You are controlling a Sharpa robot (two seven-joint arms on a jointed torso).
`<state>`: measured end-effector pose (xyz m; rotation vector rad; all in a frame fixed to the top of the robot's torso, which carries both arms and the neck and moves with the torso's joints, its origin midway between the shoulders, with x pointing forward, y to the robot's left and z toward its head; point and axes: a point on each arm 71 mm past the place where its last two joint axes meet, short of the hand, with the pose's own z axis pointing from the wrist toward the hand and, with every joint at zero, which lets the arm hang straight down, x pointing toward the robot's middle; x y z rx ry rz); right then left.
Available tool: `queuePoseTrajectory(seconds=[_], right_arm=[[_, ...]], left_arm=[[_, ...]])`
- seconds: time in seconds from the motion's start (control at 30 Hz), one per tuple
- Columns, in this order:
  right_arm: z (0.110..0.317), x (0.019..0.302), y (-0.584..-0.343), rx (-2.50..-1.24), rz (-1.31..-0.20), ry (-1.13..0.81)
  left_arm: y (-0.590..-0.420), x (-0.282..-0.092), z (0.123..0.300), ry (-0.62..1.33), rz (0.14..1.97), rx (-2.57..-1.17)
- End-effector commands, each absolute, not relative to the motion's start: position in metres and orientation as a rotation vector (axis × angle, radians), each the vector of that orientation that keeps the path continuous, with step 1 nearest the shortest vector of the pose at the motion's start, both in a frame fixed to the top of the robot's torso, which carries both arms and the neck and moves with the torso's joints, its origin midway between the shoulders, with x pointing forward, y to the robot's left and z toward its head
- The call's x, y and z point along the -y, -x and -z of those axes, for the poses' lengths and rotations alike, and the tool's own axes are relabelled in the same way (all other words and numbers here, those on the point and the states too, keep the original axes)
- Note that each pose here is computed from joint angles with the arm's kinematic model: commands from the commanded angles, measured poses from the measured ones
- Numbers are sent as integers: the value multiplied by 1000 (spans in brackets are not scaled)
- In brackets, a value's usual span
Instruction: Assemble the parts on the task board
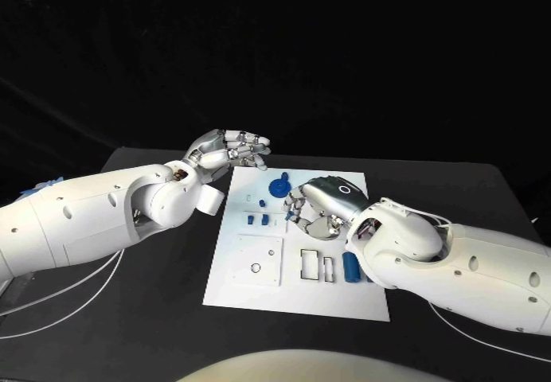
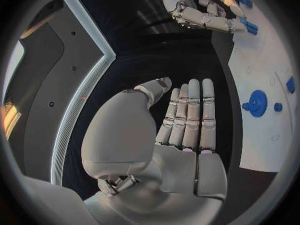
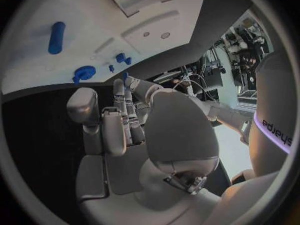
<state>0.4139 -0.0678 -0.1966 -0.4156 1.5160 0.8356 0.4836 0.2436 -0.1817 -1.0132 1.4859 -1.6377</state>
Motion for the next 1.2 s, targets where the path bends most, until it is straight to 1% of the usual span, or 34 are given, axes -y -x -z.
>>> queuePoseTrajectory(seconds=[0.03,0.37,0.97,1.2], right_arm=[[204,60,-410,-1534,-867,422],[232,48,-404,-1600,-896,414],[252,39,-399,-1648,-902,442],[256,37,-397,-1660,-906,448]], left_arm=[[-483,-240,181,998,1661,-1488],[-483,-238,181,996,1666,-1491],[-483,-235,180,995,1670,-1491],[-483,-235,181,995,1669,-1493]])
